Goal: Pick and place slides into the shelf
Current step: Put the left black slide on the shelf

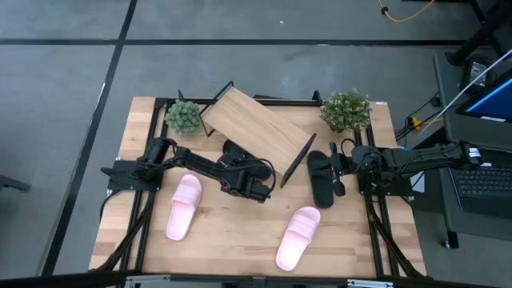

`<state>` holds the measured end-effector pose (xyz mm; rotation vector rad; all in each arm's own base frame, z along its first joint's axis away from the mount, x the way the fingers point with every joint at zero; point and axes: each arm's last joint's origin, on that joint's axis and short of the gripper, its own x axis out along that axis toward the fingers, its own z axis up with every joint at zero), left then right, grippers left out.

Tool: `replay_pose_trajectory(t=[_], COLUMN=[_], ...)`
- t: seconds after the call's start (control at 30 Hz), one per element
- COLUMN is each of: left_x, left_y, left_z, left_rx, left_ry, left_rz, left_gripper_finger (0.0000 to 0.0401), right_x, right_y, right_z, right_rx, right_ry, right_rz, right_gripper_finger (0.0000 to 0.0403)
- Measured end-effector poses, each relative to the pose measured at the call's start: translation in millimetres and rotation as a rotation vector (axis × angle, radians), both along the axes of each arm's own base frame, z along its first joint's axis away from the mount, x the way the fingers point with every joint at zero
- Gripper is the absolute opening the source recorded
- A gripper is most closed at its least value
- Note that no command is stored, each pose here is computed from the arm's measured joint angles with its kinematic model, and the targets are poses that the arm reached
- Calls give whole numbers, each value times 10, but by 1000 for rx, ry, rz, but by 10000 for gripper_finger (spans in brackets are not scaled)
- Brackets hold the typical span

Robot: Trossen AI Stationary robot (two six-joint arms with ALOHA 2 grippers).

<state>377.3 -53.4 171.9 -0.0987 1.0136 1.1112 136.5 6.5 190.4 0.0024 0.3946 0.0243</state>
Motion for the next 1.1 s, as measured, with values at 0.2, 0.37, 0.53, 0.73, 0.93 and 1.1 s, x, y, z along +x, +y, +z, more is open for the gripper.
replay_pose_trajectory(t=[0.2, 0.37, 0.53, 0.73, 0.93, 1.1], left_x=[-36, -99, -123, -127, -136, -155], left_y=[49, 115, 145, 164, 168, 172], left_z=[-101, -194, -228, -243, -243, -239], left_rx=[0, 6, 9, 16, 26, 32], left_ry=[3, 8, 20, 17, 24, 23], left_rz=[15, 63, 71, 75, 75, 98], left_gripper_finger=[123, 123, 123, 120, 67, 9], right_x=[0, 0, 0, 0, 0, 0], right_y=[0, 0, 0, 0, 0, 0], right_z=[0, 0, 0, 1, 0, 0], right_rx=[1, 1, 0, 0, 0, 0], right_ry=[0, 0, 0, -1, 0, 0], right_rz=[-1, 0, 0, 0, 0, 0], right_gripper_finger=[29, 29, 29, 29, 29, 29])
